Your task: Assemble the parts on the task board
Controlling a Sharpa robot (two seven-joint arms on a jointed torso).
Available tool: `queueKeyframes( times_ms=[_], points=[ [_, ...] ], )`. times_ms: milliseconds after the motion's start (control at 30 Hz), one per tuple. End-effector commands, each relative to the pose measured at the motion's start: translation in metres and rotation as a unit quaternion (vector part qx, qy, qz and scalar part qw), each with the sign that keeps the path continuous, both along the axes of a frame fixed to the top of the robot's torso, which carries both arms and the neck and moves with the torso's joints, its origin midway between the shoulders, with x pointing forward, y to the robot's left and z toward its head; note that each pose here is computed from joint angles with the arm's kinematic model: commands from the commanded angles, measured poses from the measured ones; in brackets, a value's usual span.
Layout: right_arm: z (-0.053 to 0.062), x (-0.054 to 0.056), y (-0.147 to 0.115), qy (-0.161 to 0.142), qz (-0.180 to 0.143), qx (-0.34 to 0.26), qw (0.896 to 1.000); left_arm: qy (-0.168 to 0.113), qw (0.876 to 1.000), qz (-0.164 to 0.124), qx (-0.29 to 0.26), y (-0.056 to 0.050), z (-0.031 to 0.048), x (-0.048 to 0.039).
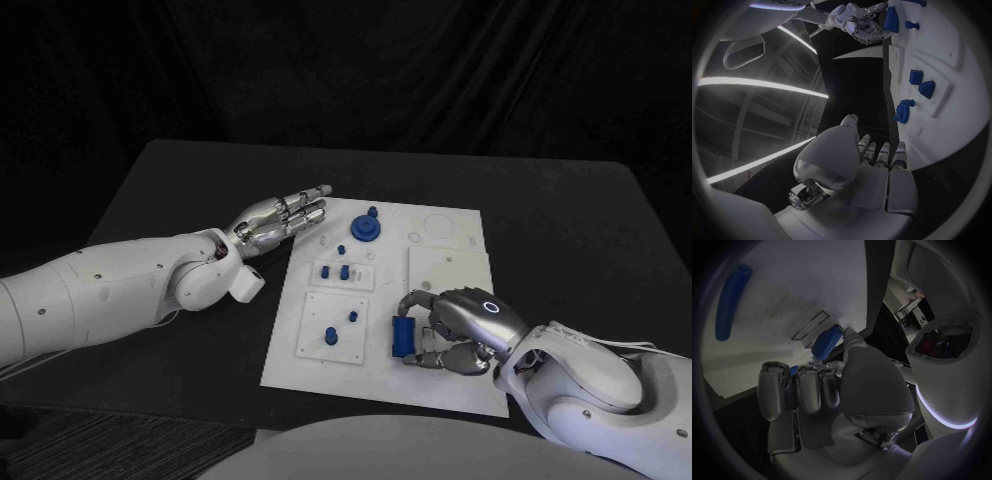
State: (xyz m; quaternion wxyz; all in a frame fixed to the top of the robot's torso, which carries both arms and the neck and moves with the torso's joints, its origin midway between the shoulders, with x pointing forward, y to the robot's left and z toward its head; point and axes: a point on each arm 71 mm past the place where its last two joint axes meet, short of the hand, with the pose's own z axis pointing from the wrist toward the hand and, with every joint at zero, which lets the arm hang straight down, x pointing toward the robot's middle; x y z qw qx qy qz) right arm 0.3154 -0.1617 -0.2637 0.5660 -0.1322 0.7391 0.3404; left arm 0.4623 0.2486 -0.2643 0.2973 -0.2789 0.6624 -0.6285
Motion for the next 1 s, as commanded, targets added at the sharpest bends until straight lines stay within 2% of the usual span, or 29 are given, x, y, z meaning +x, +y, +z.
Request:
queueKeyframes(
  times_ms=[33, 367, 1000],
  points=[
    [-0.0032, 0.0004, -0.0006, 0.000, -0.009, -0.019, 1.000, -0.002, 1.000, -0.007, -0.009, -0.0019, 0.0007, -0.0012],
    [-0.0051, -0.0003, 0.0008, -0.003, -0.012, -0.018, 1.000, -0.001, 1.000, -0.008, -0.010, -0.0018, 0.0006, -0.0014],
    [-0.0018, -0.0020, -0.0008, -0.017, -0.006, 0.008, 1.000, -0.001, 1.000, -0.005, -0.008, -0.0003, 0.0002, -0.0010]
  ],
)
